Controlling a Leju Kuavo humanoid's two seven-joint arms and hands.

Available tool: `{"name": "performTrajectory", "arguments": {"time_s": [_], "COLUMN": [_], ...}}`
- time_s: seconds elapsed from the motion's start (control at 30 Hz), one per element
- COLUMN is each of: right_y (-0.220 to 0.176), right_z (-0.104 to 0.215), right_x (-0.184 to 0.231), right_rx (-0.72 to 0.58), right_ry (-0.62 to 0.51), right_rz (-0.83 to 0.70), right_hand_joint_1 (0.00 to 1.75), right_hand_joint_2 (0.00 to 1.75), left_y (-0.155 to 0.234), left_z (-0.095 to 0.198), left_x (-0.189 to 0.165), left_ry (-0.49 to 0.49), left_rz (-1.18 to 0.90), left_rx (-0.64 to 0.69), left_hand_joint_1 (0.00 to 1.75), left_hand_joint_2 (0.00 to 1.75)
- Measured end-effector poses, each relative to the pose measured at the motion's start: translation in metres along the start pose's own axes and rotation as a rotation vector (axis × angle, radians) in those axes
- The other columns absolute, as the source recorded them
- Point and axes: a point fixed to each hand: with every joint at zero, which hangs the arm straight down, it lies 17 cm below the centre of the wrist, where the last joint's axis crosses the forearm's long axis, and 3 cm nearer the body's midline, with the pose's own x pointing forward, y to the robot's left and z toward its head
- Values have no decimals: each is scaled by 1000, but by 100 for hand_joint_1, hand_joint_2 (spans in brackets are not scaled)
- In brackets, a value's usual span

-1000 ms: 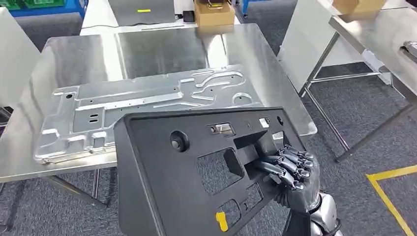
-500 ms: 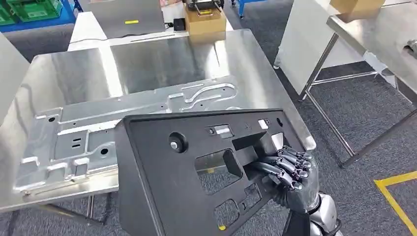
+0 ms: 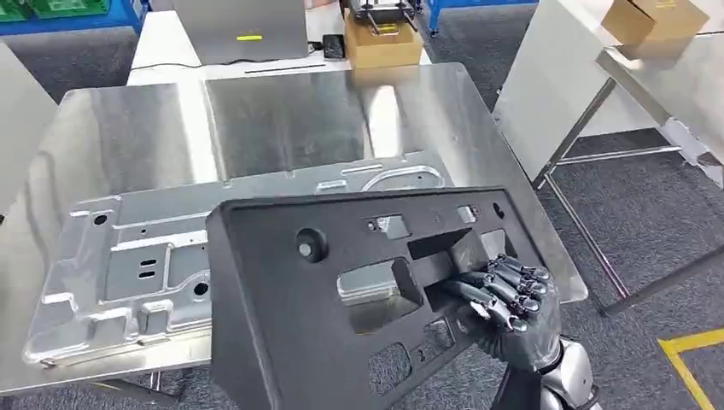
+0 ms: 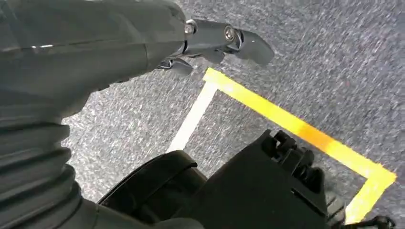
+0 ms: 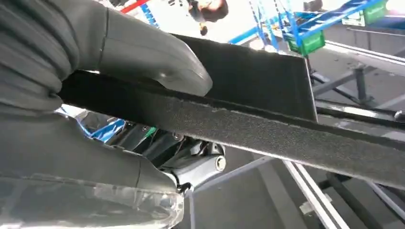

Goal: Take the parts from the cabinet and place them on the table.

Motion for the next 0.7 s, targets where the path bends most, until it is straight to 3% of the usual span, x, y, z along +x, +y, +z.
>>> {"name": "performTrajectory", "arguments": {"time_s": [0.2, 0.4, 0.57, 0.7], "right_y": [9, 56, 85, 114], "right_z": [2, 10, 18, 28], "right_x": [-36, -125, -189, -215], "right_rx": [99, 302, 372, 419], "right_ry": [67, 182, 302, 350], "right_rz": [26, 131, 196, 206], "right_hand_joint_1": [175, 175, 175, 175], "right_hand_joint_2": [175, 175, 175, 175], "left_y": [-2, 3, 5, 4], "left_z": [1, -1, -2, -2], "left_x": [3, 14, 19, 23], "left_ry": [-36, -73, -93, -113], "left_rz": [-12, -40, -61, -82], "left_rx": [0, -1, -6, -12], "left_hand_joint_1": [0, 0, 0, 0], "left_hand_joint_2": [175, 175, 175, 175]}}
